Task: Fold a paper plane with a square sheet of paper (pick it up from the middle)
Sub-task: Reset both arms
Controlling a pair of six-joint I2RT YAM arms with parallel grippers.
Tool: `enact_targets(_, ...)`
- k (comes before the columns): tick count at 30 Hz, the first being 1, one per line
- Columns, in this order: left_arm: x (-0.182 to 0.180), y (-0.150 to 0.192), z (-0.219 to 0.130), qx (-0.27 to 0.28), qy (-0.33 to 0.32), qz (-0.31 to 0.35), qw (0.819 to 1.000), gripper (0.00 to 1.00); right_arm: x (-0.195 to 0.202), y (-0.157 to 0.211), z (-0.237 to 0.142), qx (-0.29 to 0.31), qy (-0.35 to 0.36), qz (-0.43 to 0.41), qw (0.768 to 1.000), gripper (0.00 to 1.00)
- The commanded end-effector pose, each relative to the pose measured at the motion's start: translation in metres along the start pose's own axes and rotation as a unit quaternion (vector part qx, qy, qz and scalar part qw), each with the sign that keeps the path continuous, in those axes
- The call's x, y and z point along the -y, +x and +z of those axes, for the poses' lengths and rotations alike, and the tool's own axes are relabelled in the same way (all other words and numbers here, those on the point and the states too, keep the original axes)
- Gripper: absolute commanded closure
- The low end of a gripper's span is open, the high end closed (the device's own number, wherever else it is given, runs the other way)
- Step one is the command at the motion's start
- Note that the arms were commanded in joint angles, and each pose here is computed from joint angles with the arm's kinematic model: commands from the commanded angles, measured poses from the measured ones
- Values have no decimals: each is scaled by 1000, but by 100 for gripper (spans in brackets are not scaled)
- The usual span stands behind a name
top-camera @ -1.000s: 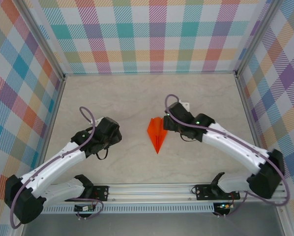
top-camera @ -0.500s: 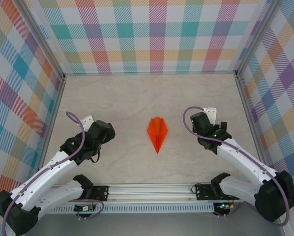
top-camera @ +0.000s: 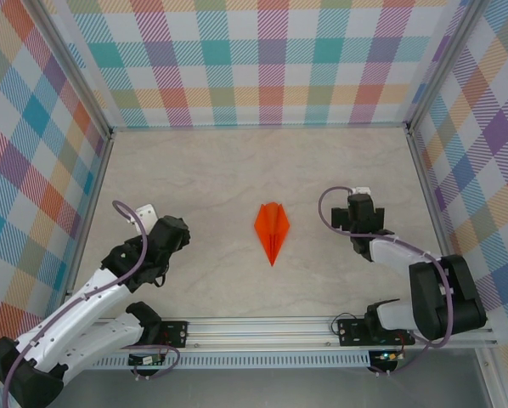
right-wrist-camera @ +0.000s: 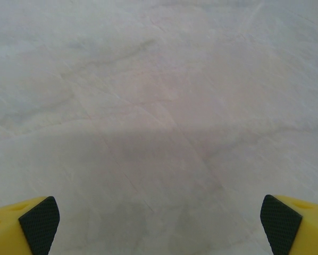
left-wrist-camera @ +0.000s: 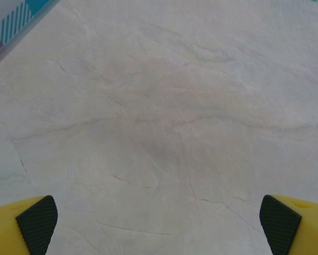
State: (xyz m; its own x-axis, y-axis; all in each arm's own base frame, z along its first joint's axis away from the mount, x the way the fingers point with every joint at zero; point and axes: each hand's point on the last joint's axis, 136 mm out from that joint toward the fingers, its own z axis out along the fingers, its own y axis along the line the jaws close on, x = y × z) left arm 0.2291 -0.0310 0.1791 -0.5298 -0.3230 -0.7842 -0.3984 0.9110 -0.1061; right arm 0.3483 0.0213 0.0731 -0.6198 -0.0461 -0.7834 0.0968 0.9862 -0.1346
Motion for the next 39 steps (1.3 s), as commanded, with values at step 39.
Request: enact_targets(39,-13,-40,131,143,-63,59,986,0,6,-43,28,136,-104,61,983,0)
